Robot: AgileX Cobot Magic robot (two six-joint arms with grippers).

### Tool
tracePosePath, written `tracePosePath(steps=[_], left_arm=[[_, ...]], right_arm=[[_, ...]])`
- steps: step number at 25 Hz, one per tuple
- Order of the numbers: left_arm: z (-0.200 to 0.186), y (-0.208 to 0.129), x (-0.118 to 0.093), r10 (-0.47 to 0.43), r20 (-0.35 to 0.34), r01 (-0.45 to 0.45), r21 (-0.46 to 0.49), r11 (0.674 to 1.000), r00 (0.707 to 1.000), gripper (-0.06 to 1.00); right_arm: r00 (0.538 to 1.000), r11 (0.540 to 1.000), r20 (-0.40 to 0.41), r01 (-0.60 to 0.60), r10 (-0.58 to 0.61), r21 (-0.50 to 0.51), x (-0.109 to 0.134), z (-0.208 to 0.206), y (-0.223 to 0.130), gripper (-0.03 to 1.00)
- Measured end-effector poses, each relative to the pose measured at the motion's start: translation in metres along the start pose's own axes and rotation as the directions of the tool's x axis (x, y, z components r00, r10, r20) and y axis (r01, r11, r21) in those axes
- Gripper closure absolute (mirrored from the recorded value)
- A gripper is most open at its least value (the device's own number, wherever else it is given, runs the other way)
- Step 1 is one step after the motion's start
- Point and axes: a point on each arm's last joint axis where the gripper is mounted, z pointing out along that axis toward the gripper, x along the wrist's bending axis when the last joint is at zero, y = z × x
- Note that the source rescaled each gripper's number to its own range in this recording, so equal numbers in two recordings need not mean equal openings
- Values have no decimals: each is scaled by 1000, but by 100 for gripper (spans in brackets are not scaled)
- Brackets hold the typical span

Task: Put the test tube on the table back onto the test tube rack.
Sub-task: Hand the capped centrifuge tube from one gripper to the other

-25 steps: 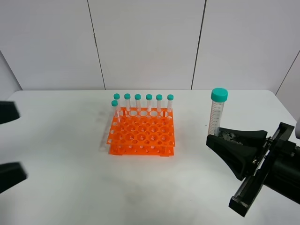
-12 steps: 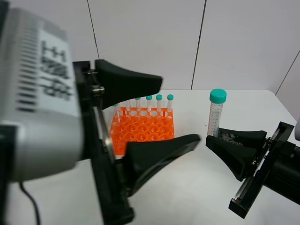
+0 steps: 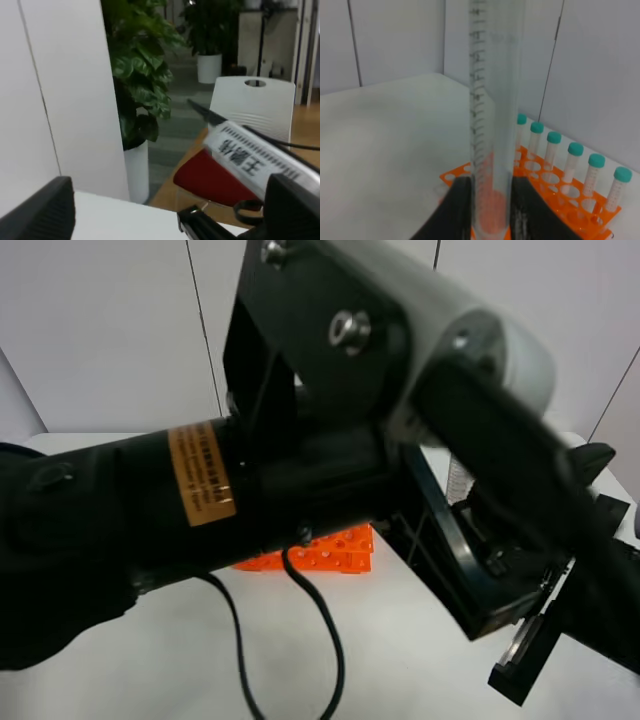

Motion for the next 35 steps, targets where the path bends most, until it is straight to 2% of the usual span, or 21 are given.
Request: tracePosePath(steps=[6,9,12,16,21,23,27,35], left_arm=[[6,-8,7,-120,-61,120,-2,993,991,8],[6,-8,17,-150,-101,150,-5,989,983,8],[6,-9,20,-159,-112,160,3,987,981,11],[6,-13,19,-167,-109,173,45,984,980,34],[6,-13,19,-166,-107,172,49,984,980,47],[6,-13,19,-167,-107,173,49,984,980,60],[6,-13,18,-161,-104,167,49,985,982,93],[6,-13,18,-161,-104,167,49,985,982,94]], right_arm=[[1000,999,-4,18,-18,-30,0,0,3,97],[1000,998,-2,20,-20,-53,0,0,5,97],[1000,998,-1,20,-20,-62,0,0,6,97],[1000,997,0,20,-20,-69,0,0,6,97],[1000,997,1,20,-20,-75,0,0,7,97],[1000,997,1,20,-20,-76,0,0,7,97],[1000,997,1,19,-19,-76,0,0,7,97],[1000,997,2,18,-17,-76,0,0,7,97]])
